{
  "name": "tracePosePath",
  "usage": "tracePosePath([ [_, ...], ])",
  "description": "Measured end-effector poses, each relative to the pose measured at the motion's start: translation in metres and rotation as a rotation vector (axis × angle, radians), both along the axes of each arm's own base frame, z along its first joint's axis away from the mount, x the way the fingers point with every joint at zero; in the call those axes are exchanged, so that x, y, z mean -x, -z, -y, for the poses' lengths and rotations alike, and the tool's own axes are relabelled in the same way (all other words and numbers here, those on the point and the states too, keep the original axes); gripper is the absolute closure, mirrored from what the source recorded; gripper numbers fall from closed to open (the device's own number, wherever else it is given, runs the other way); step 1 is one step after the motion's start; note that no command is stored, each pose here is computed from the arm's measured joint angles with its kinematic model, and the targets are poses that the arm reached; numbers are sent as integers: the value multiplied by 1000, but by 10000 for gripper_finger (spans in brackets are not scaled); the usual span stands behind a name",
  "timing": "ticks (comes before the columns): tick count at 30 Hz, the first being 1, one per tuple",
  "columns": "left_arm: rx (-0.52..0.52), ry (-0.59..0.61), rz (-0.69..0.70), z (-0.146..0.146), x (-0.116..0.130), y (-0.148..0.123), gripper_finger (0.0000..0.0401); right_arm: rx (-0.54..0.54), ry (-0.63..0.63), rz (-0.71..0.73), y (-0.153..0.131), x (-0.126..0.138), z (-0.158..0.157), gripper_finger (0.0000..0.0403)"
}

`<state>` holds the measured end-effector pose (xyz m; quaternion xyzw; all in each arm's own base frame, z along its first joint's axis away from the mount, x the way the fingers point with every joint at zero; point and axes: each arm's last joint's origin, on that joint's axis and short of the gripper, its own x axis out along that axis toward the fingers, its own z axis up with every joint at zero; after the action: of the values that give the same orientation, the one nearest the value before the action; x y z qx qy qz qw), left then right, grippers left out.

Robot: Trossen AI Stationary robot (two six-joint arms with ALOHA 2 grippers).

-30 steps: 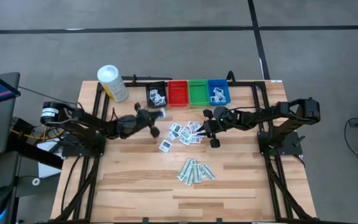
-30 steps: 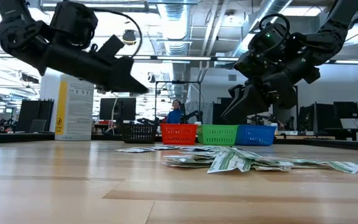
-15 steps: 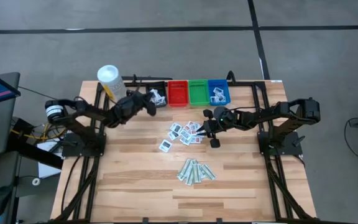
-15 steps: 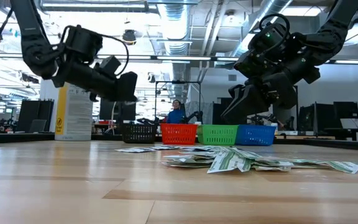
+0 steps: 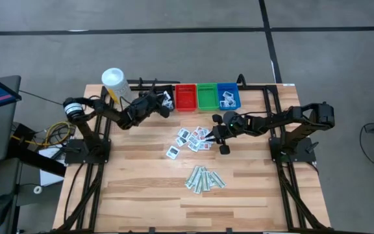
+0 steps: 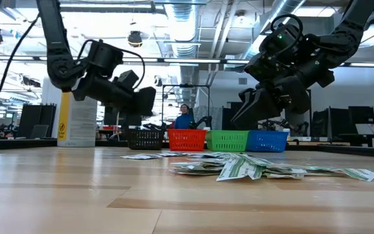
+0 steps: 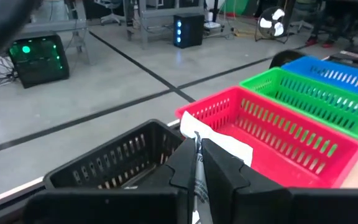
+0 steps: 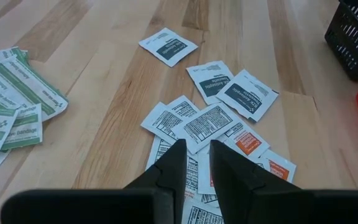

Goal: Pick & Place First Aid Supplies
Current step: Put the black towelette pack into the black bin

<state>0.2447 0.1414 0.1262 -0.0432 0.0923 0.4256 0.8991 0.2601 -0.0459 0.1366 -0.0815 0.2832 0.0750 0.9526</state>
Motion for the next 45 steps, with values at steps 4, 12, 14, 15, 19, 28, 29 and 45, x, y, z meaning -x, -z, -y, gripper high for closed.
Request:
tracePosePath([
  [4, 6, -9, -14, -2, 0, 4, 367, 0, 0, -1, 0, 0, 0, 338],
  [12, 6, -16, -15, -4, 1, 4, 315, 0, 0, -1, 0, 0, 0, 338],
  [14, 7, -16, -15, -4, 0, 4, 305, 0, 0, -1, 0, 0, 0, 338],
  [15, 7, -16, -14, -4, 0, 4, 302, 0, 0, -1, 0, 0, 0, 338],
  [19, 5, 30, -20, -1, -1, 4, 295, 0, 0, -1, 0, 0, 0, 338],
  [28, -77, 518, -18, 28, -19, -1, 295, 3, -2, -1, 0, 0, 0, 338],
  [29, -74, 553, -14, 32, -21, -1, 295, 3, -2, -1, 0, 0, 0, 338],
  [45, 49, 940, -92, 93, -34, 12, 294, 0, 0, -2, 0, 0, 0, 338],
])
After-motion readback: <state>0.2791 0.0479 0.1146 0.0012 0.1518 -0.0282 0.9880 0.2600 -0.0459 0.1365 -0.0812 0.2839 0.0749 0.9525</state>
